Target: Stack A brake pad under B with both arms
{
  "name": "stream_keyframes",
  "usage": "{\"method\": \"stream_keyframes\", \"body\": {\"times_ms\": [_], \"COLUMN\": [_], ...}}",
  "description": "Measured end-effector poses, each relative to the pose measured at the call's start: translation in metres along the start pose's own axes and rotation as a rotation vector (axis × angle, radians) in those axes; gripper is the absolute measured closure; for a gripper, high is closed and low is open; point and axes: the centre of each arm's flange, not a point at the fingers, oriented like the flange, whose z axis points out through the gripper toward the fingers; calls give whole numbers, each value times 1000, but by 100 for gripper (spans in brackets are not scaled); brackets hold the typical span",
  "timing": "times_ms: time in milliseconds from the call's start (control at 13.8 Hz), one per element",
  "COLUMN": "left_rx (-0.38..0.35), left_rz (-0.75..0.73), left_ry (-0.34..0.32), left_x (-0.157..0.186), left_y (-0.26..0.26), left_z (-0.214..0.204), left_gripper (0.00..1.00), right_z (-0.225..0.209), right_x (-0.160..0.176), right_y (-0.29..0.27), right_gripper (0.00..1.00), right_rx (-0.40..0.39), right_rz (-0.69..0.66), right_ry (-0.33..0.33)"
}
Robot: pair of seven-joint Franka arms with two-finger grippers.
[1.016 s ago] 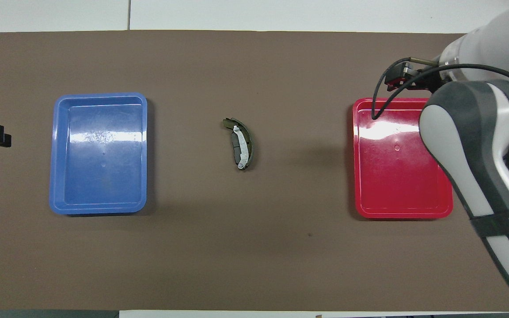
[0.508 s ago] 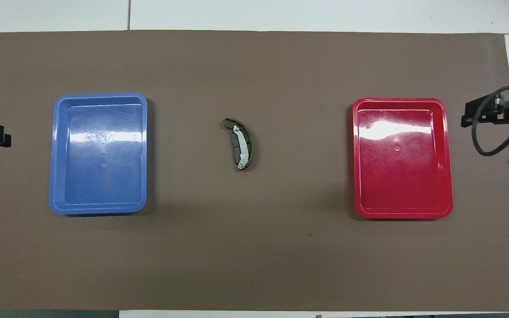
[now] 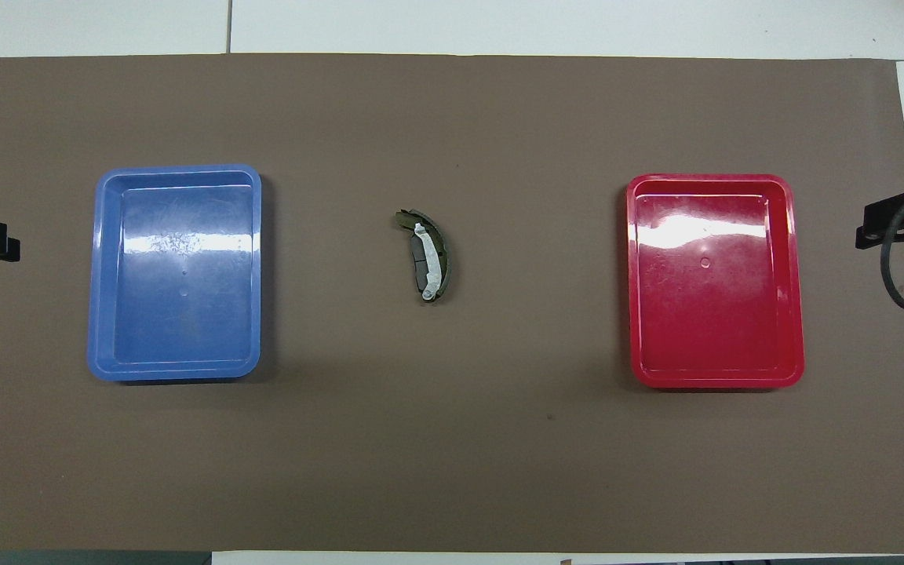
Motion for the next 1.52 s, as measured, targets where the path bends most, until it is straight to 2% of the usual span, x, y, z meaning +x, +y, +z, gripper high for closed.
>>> {"method": "stream_keyframes", "body": {"times_ms": [435, 798, 1161, 1523], "left_rx": [0, 0, 0, 0], "left_rz": [0, 0, 0, 0], "left_ry": [0, 0, 0, 0], "left_x": [0, 0, 0, 0], "left_y": [0, 0, 0, 0], "left_z": [0, 0, 0, 0], "left_gripper": [0, 0, 0, 0], "right_z": [-2, -22, -14, -8], "right_x": [-2, -6, -5, 0], "right_y": [-2, -6, -43, -42], "right_gripper": [0, 0, 0, 0], "right_rx": [-3, -3, -1, 2], "right_rz": [-3, -11, -84, -122], "right_ry": [-5, -2, 19, 40]}}
